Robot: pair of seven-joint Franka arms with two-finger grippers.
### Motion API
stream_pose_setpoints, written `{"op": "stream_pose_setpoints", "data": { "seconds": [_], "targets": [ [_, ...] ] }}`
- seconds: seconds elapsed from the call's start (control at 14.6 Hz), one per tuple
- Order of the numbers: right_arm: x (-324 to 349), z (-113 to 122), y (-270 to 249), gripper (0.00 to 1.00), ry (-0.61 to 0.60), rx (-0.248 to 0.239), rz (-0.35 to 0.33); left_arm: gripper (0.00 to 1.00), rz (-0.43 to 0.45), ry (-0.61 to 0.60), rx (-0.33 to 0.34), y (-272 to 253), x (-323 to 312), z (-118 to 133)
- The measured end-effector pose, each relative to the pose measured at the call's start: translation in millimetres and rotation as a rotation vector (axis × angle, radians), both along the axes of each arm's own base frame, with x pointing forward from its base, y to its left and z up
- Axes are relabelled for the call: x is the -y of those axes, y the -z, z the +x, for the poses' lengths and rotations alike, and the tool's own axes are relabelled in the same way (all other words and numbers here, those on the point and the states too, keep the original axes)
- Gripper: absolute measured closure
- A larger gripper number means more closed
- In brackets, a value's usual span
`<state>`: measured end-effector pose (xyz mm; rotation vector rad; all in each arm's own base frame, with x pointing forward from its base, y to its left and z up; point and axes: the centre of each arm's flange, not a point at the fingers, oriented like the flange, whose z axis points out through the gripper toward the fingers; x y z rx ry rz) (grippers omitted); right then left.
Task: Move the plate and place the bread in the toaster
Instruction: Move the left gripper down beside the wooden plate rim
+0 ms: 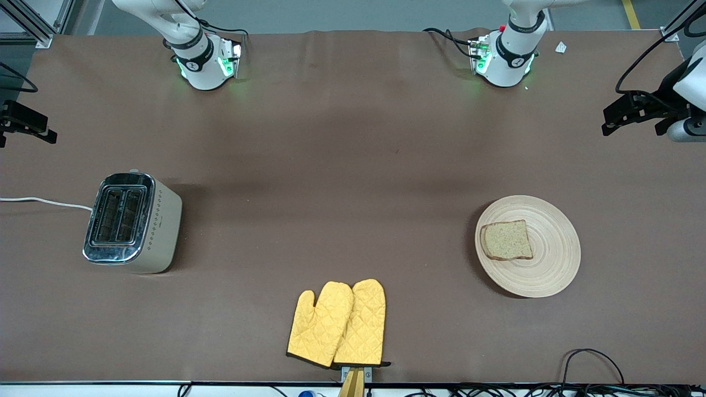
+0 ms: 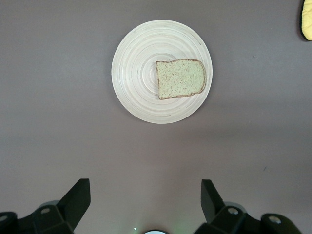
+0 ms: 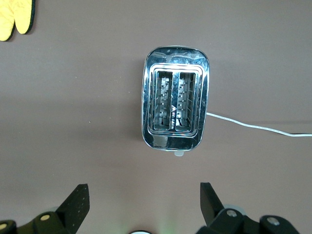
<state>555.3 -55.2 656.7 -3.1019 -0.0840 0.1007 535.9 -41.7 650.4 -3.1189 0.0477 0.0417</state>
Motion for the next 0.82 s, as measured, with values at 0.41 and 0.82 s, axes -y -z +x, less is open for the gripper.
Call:
{"op": "stream_pose_setpoints", "data": {
  "seconds": [0.41, 0.82],
  "targets": [
    [0, 0, 2, 0.00, 0.000, -0.006, 0.003, 0.00, -0.001, -0.002, -0.004, 3, -1, 2],
    [-1, 0, 2, 0.00, -0.002, -0.007, 0.004, 0.00, -0.073, -0.079, -0.017, 18, -44, 31]
  ]
}}
